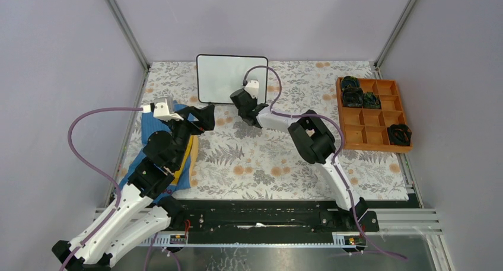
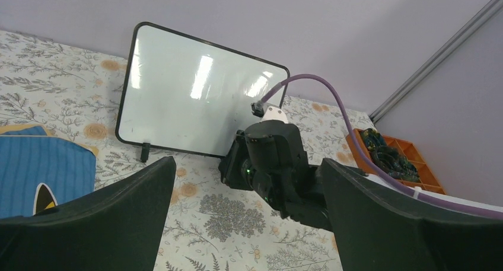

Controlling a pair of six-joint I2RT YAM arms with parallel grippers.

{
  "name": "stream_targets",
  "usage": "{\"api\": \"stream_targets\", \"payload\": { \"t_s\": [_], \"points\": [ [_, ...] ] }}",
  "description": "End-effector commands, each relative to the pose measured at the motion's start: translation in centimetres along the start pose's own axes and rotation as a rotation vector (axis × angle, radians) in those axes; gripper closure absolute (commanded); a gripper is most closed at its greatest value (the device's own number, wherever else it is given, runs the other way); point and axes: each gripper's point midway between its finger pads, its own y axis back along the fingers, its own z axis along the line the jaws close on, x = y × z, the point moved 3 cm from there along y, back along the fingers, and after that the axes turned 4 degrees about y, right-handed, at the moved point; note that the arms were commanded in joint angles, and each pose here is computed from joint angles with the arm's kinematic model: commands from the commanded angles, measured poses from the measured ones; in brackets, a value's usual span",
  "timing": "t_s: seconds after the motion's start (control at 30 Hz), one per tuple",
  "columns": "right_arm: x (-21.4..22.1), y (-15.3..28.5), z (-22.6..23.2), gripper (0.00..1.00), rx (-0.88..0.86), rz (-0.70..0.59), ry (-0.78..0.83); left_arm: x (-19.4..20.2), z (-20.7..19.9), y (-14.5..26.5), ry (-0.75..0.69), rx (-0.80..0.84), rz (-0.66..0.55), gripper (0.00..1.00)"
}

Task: Write a sentence on the whiteboard
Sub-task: Move the whiteboard to the center of the board.

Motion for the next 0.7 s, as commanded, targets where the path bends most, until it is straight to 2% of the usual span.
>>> {"api": "stream_targets", "payload": {
  "t_s": [0.0, 0.4, 0.67],
  "points": [
    [0.4, 2.4, -3.3, 0.80, 0.066, 0.040, 0.075, -0.9, -0.6, -0.1, 0.035, 0.014, -0.039, 0.01],
    [5.2, 7.6, -9.8, 0.82, 0.109, 0.119, 0.182, -0.4, -0.5, -0.3, 0.026, 0.010, -0.024, 0.01],
    [7.4, 11.1, -11.7, 1.00, 0.001, 0.168, 0.261, 0.1, -0.3, -0.7, 0.010, -0.005, -0.013, 0.01]
  ]
}}
